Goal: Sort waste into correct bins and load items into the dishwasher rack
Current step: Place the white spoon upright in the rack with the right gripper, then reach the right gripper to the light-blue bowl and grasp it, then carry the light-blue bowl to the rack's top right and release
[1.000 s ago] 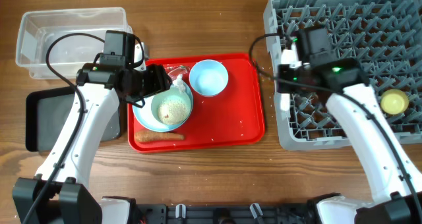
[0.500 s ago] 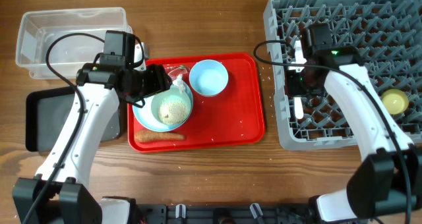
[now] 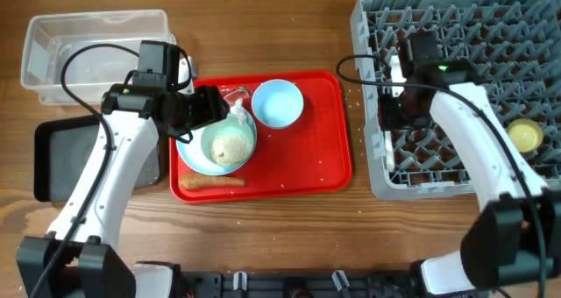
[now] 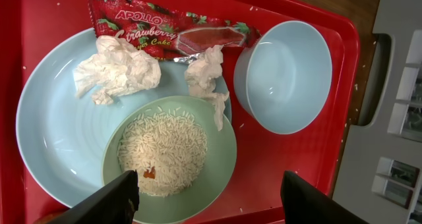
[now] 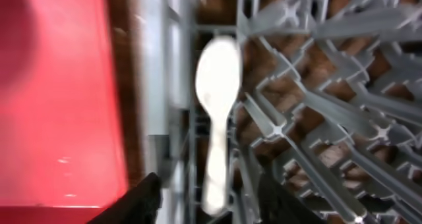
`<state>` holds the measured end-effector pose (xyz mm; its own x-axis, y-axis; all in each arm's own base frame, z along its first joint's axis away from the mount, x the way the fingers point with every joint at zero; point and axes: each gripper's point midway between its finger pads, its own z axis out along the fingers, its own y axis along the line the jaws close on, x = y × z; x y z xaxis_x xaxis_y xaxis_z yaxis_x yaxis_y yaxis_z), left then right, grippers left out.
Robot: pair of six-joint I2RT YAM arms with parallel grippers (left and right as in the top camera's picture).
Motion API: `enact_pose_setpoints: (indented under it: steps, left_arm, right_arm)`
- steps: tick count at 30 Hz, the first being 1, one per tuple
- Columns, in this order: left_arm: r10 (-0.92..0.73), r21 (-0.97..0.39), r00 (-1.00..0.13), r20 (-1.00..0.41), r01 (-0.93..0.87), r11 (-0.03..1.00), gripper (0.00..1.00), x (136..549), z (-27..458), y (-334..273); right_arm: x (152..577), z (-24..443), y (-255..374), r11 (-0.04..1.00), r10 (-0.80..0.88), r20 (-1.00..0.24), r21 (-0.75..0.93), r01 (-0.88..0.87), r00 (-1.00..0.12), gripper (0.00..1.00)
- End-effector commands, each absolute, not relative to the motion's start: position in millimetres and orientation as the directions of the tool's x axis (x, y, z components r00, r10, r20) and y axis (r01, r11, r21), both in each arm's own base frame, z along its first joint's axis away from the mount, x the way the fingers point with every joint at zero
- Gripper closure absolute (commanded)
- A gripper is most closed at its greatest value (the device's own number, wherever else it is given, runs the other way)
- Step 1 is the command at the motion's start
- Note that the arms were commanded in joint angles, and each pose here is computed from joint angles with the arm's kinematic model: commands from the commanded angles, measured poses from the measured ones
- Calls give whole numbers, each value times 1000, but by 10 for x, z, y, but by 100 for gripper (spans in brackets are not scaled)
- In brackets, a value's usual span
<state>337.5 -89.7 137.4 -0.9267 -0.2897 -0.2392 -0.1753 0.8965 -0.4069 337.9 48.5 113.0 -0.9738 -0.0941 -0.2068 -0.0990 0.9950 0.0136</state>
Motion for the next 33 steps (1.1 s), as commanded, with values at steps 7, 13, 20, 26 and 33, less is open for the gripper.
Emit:
enact_pose_setpoints:
  steps: [7, 13, 20, 26, 33]
  left_arm:
    - [-294, -334, -912, -288, -192, 923, 31, 3399, 1420, -732]
    - [-294, -334, -912, -288, -192, 923, 31, 3399, 1420, -732]
    - [-294, -326, -912, -284, -197, 925, 29, 3386, 1411, -717]
    - [-303, -238, -897, -321, -233, 943, 25, 3414, 1385, -542]
    - [-306, -199, -890, -339, -250, 947, 24, 3426, 1380, -459]
  right_arm:
    - [3659, 1839, 1405, 900, -106, -477, 326, -288, -872, 40]
    - [3765, 1699, 2006, 890, -163, -524, 287, -353, -836, 32]
    - [4048, 1256, 2296, 935, -95, -530, 243, -258, -843, 30]
    - [4074, 635, 2296, 961, -23, -413, 242, -134, -911, 39]
    - [4003, 230, 2302, 966, -16, -325, 239, -99, -946, 60]
